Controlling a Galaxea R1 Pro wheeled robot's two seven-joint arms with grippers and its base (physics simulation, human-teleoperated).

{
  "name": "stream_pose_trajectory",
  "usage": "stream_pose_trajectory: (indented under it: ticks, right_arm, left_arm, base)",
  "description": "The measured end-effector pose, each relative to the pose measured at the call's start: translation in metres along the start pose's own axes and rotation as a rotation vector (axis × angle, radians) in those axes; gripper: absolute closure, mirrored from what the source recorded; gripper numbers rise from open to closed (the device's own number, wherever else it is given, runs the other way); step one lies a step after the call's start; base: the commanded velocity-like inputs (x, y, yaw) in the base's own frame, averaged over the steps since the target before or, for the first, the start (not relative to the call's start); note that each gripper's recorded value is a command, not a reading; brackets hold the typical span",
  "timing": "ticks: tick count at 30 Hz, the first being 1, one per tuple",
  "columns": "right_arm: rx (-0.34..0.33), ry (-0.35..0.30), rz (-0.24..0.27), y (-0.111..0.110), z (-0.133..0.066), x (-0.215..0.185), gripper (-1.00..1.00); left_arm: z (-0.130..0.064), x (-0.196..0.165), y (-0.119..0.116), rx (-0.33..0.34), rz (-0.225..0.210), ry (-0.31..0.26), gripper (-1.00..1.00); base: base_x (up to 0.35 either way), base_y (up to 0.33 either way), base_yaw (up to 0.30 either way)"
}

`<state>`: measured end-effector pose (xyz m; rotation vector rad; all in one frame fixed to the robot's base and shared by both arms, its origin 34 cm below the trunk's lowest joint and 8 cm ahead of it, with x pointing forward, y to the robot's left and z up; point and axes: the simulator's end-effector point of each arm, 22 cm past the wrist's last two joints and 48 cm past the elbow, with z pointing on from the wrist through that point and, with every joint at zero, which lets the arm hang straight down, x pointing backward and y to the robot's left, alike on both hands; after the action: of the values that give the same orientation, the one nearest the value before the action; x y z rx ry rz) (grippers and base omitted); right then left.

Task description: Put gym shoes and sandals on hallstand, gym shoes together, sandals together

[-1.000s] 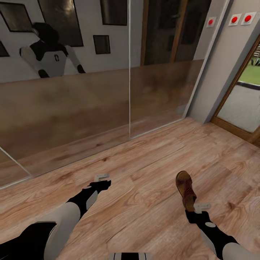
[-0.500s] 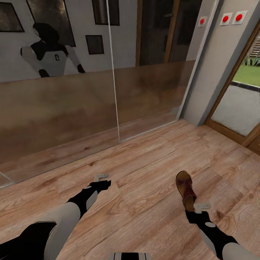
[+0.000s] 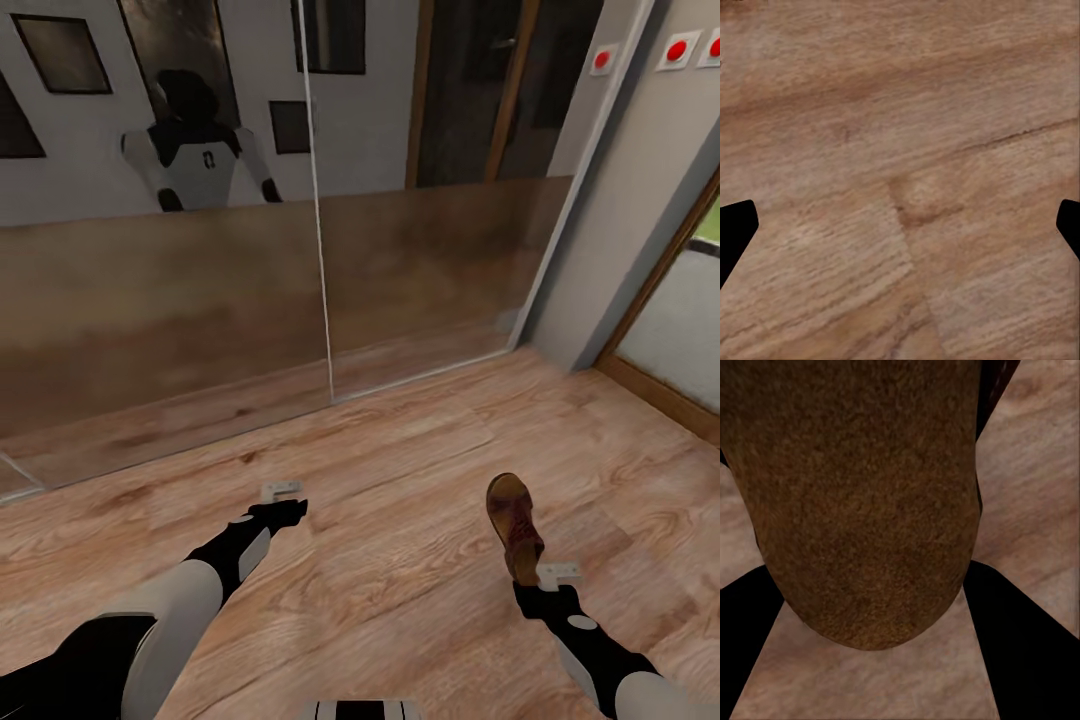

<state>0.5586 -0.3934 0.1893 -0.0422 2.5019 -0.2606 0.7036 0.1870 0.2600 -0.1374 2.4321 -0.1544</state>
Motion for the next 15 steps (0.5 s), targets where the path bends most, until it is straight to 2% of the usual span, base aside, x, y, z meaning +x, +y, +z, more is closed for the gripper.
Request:
stream_pose_trajectory:
  ticks: [11, 15]
  right_arm:
    - [-0.003, -0.006, 0.0, 0.0026, -0.0012, -0.0034, 1.0]
    - [-0.004, -0.009, 0.001, 0.0029, -0.0016, -0.0047, 1.0]
  left_arm:
    - [-0.0019, -0.0036, -0.0005, 0.0, 0.0, -0.007, -1.0]
    - [-0.0026, -0.0051, -0.0006, 0.0, 0.001, -0.009, -1.0]
  base:
    - [0.089, -0.35, 0.299]
    - [0.015, -0.207, 0.3]
